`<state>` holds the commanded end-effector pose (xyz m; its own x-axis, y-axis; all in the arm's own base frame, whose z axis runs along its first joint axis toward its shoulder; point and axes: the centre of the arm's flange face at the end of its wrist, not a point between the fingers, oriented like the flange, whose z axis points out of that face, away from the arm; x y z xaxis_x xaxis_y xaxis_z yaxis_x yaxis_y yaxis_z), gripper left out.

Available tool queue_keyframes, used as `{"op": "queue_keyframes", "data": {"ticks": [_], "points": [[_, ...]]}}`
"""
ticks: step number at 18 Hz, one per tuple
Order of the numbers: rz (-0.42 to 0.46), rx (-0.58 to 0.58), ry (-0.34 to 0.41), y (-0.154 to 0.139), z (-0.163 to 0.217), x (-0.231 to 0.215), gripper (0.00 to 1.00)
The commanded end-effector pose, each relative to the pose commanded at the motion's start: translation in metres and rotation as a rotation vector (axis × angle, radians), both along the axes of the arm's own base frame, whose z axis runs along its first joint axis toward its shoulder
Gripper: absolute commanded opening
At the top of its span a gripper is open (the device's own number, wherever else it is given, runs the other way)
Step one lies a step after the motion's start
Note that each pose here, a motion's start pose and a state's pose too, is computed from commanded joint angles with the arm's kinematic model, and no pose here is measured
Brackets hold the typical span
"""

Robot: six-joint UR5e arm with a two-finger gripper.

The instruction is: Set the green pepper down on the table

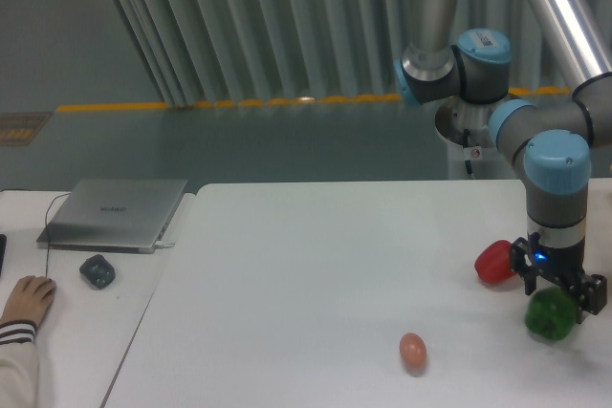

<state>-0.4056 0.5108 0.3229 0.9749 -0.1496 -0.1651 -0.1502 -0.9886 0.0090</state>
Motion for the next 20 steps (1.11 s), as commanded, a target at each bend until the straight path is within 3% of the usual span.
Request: {"op": "queue_keyframes", "data": {"ticks": [4,7,11,16,20], "points": [[-0.036,0.034,0.047,-0.010,0.042,-0.005,1.00],[-0.192,0.009,0.060,-0.037,0.064,-0.028,1.00],[-0.323,-0.019,0.025,-0.062,0.077,-0.055,1.00],[-0.531,-0.074,-0.012,-0.075,0.080,-0.088,1.00],[-0.619,-0.095,-0.049,-0.075,0.056,-0.106,1.00]]}}
